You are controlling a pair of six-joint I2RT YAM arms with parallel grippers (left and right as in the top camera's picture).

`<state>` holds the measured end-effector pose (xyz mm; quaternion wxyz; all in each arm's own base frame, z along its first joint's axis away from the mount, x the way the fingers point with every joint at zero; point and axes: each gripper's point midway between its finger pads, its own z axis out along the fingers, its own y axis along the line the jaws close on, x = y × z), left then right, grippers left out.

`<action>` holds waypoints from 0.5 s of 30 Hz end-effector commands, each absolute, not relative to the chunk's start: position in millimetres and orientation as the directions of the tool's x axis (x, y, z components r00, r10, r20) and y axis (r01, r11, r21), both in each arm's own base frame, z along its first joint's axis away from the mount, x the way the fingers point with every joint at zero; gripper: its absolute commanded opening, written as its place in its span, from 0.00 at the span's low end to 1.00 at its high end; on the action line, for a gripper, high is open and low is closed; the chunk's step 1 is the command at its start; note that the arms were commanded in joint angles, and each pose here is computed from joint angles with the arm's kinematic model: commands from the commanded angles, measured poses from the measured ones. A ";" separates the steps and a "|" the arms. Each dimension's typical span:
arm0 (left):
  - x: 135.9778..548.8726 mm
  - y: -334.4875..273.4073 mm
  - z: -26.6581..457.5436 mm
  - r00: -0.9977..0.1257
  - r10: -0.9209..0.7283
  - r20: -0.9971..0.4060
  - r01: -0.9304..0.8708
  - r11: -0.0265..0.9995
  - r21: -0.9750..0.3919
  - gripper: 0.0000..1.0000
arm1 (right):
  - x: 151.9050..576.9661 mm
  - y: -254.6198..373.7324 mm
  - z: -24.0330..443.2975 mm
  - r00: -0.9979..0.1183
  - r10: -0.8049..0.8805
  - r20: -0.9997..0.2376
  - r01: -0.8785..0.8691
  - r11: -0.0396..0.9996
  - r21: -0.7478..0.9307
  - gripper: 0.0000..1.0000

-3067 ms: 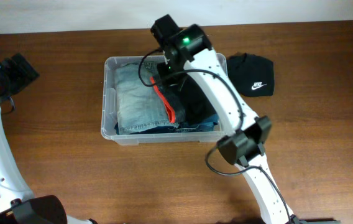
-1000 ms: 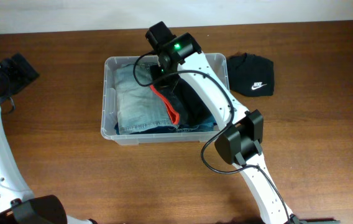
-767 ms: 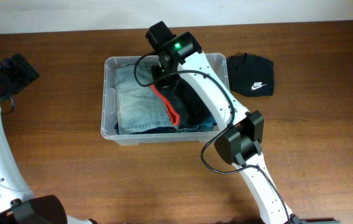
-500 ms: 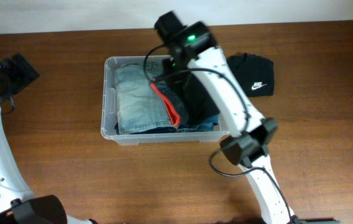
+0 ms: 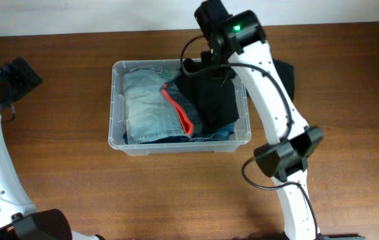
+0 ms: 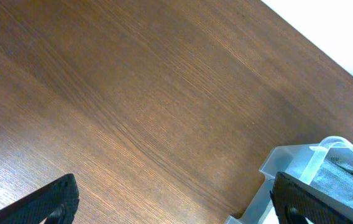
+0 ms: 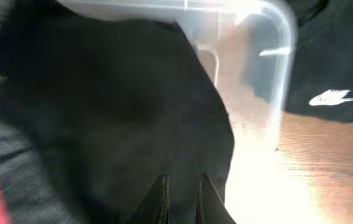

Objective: Pack container
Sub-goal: 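Tuck the black shorts down inside the bin with the right gripper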

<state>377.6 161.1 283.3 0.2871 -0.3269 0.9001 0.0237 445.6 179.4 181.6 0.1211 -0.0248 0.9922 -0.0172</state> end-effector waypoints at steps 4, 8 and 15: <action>377.8 163.5 277.1 -0.623 -0.584 -0.520 -0.613 0.778 -0.139 0.99 | 428.8 179.8 107.3 -0.997 -0.042 -0.058 -0.038 0.998 -0.057 0.09; 377.8 163.5 277.1 -0.623 -0.584 -0.520 -0.613 0.778 -0.139 0.99 | 418.2 174.8 83.6 -1.000 -0.028 0.001 -0.027 0.996 -0.083 0.06; 377.8 163.6 277.1 -0.623 -0.584 -0.520 -0.613 0.778 -0.139 0.99 | 434.1 178.8 123.7 -0.993 -0.025 -0.116 -0.019 0.999 -0.049 0.05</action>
